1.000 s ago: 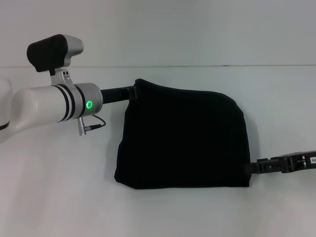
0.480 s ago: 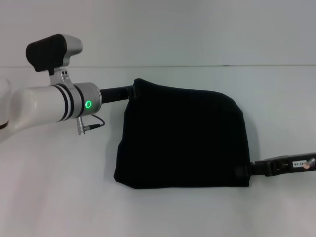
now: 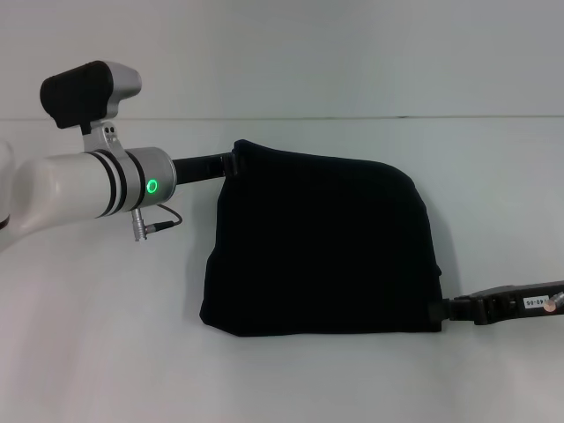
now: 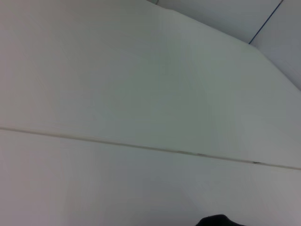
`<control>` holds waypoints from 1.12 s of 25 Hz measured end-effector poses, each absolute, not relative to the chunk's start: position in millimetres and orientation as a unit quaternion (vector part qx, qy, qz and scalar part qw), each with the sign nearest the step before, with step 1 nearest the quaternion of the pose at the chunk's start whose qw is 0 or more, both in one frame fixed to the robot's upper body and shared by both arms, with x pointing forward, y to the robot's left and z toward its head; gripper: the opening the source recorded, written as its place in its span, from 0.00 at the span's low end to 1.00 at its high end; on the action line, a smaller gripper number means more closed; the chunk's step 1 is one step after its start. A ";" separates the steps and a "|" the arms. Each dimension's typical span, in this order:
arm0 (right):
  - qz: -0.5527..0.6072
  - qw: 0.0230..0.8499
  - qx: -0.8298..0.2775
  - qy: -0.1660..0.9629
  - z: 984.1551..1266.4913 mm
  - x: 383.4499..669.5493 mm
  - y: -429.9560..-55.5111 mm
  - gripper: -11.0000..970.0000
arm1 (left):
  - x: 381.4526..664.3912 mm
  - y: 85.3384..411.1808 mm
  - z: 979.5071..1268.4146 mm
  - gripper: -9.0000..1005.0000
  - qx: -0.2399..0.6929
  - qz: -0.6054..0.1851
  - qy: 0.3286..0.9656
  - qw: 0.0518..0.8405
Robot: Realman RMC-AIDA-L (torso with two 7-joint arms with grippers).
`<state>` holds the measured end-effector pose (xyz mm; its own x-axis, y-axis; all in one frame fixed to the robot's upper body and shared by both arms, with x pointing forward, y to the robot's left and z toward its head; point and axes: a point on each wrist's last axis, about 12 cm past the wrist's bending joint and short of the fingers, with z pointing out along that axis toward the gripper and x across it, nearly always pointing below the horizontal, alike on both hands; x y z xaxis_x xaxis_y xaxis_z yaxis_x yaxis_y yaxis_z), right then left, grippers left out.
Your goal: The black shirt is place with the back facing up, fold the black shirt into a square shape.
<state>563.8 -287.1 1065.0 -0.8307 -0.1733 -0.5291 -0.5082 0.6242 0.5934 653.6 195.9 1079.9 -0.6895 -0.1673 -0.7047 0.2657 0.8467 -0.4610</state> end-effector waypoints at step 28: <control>0.393 0.239 -0.162 0.873 1069.1 560.3 -307.6 0.02 | 656.3 199.7 1083.3 0.06 0.036 -0.270 0.877 0.395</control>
